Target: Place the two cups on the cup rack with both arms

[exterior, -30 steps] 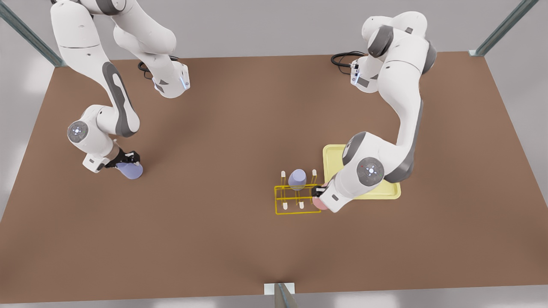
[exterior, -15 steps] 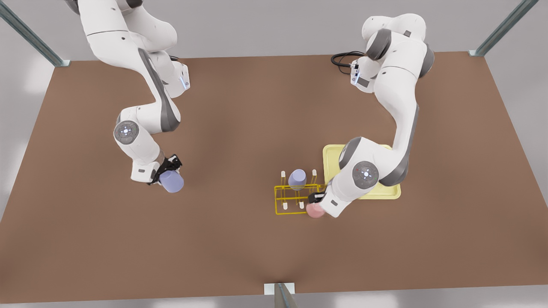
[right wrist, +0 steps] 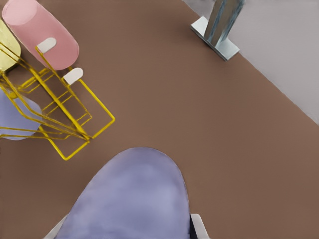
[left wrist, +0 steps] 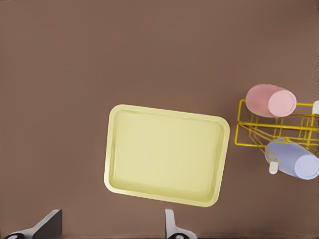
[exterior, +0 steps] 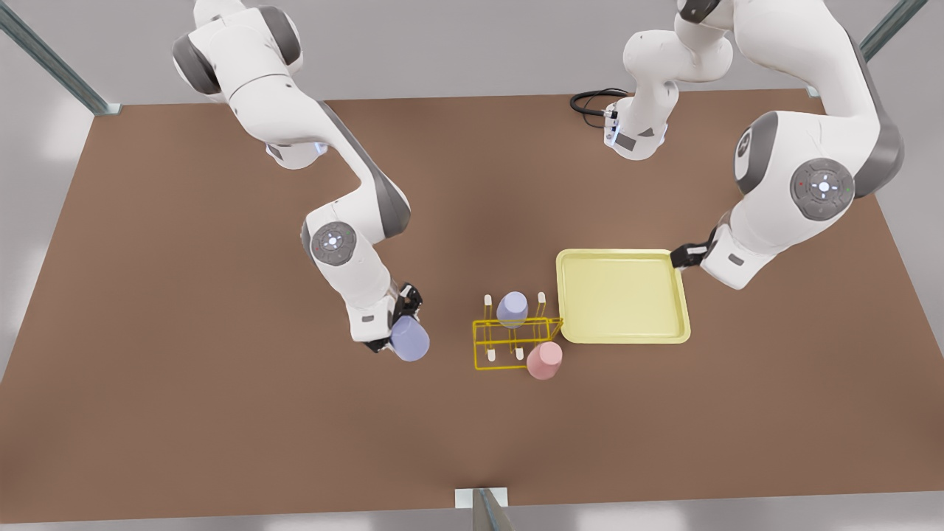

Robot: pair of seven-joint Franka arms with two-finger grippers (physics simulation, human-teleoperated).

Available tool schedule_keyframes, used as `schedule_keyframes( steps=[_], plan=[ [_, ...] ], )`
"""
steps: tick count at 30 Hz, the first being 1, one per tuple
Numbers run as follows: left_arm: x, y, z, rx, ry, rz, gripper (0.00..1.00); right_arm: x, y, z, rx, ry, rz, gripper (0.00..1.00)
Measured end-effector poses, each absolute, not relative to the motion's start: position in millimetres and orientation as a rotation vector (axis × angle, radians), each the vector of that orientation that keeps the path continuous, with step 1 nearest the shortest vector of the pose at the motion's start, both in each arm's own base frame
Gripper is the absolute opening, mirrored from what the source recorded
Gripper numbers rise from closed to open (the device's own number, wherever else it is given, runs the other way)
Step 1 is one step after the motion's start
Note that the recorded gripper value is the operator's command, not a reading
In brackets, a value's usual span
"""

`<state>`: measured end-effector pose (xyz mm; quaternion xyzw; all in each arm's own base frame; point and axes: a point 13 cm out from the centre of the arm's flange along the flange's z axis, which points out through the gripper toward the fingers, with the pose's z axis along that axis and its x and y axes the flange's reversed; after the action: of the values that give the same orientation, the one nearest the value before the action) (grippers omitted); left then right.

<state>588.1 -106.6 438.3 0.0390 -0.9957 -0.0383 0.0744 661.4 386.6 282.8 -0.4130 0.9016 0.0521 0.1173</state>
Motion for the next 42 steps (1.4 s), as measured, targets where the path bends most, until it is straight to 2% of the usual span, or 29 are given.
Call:
schedule_keyframes(
  steps=[4, 7, 15, 20, 35, 37, 42],
  plan=[
    [579, -124, 433, -0.019, -2.955, -0.088, 1.0, 691, 426, 286, -1.186, 2.597, 0.211, 0.84],
    [576, -127, 432, -0.082, -2.94, -0.072, 1.0, 699, 448, 275, -1.171, 2.593, 0.251, 0.84],
    [572, -128, 434, -0.204, -2.924, -0.056, 1.0, 690, 504, 254, -1.174, 2.572, 0.312, 0.84],
    [571, -130, 435, -0.258, -2.918, -0.05, 1.0, 673, 529, 249, -1.185, 2.571, 0.332, 0.84],
    [564, -139, 436, -0.37, -2.889, -0.041, 1.0, 663, 535, 236, -1.149, 2.614, 0.339, 0.84],
    [564, -138, 436, -0.373, -2.887, -0.04, 1.0, 663, 535, 234, -1.145, 2.618, 0.338, 1.0],
    [563, -138, 436, -0.387, -2.884, -0.039, 1.0, 660, 540, 236, -1.14, 2.617, 0.34, 1.0]
  ],
)
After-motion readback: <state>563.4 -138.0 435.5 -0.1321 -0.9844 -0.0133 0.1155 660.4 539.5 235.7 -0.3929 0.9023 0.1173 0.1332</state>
